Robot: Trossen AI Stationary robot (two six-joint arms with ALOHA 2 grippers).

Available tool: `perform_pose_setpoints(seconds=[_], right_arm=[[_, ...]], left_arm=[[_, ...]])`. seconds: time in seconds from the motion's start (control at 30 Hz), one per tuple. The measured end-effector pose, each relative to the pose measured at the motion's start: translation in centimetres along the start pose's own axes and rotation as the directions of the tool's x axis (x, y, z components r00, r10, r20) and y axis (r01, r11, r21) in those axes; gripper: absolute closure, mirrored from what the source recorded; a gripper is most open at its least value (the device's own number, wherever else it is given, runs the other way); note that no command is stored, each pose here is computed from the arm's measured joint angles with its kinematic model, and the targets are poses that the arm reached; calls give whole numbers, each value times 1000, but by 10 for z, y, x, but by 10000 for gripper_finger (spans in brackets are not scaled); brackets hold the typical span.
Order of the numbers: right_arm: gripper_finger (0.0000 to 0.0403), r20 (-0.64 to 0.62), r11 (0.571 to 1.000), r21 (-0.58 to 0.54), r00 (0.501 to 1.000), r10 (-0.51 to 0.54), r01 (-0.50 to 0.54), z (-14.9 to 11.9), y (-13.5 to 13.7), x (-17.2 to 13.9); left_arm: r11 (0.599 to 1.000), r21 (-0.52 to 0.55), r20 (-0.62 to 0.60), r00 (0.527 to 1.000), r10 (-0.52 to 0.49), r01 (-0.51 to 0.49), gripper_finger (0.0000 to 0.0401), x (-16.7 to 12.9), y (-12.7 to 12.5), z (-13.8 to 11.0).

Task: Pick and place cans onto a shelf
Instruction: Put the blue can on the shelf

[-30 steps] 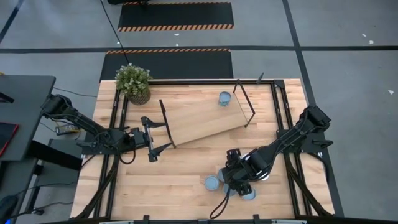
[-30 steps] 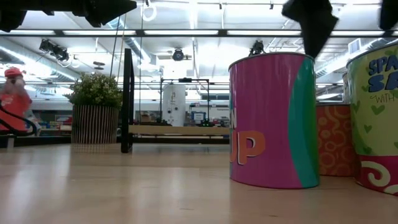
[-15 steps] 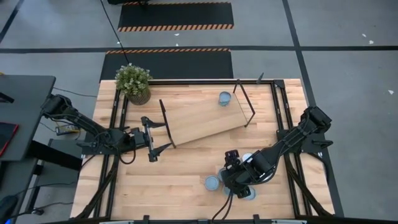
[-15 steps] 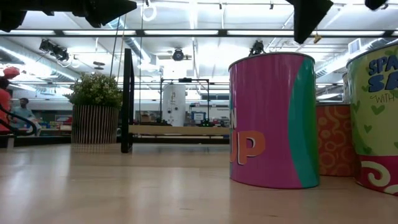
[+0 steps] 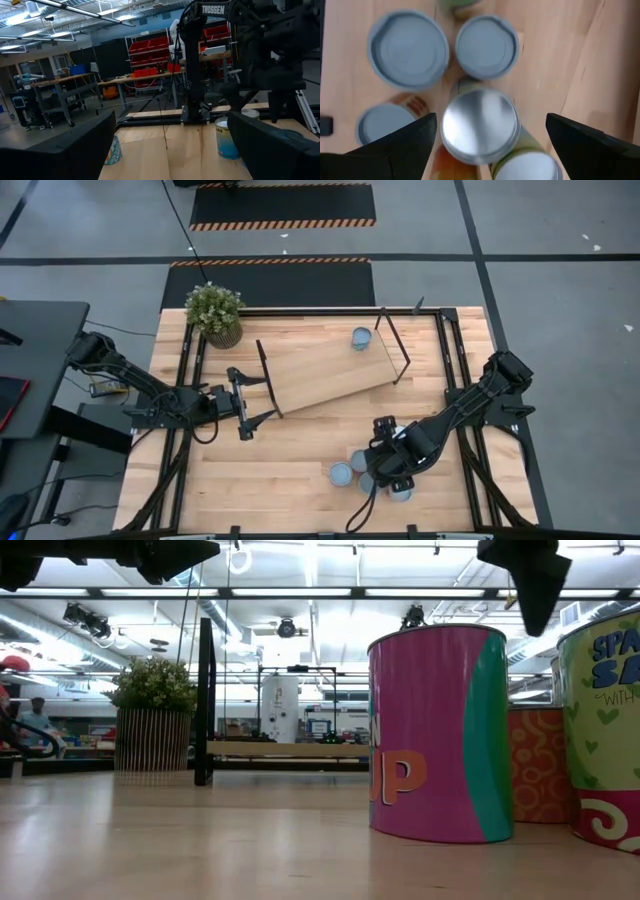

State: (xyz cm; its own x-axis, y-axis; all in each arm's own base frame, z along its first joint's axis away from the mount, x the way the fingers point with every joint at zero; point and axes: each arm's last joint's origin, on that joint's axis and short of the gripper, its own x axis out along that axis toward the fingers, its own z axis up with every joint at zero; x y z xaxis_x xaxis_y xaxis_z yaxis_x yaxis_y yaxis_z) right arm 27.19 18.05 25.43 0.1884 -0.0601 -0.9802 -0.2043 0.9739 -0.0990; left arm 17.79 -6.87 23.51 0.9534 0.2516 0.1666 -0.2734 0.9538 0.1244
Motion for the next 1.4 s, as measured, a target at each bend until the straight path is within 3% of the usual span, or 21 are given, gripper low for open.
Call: perform_pose_setpoints(seconds=[0.37,0.6,0.83,1.07,1.4], right_arm=[[21,-234,997,44,971,-45,57,-21,-7,-3],[21,-194,986,1,967,-164,168,-21,-11,-3],[22,-155,990,-75,980,-128,117,-13,-18,0],[29,-222,995,-85,972,-72,55,-16,-32,18],[30,-233,996,-85,971,-54,34,-17,-33,19]], left_arm=[[1000,0,0,1000,0,0,12,0,0,0],[1000,0,0,1000,0,0,12,0,0,0],[1000,0,0,1000,0,0,12,0,0,0],[1000,1,-2,1000,-1,1,12,0,0,0],[1000,2,-3,1000,-1,1,12,0,0,0]])
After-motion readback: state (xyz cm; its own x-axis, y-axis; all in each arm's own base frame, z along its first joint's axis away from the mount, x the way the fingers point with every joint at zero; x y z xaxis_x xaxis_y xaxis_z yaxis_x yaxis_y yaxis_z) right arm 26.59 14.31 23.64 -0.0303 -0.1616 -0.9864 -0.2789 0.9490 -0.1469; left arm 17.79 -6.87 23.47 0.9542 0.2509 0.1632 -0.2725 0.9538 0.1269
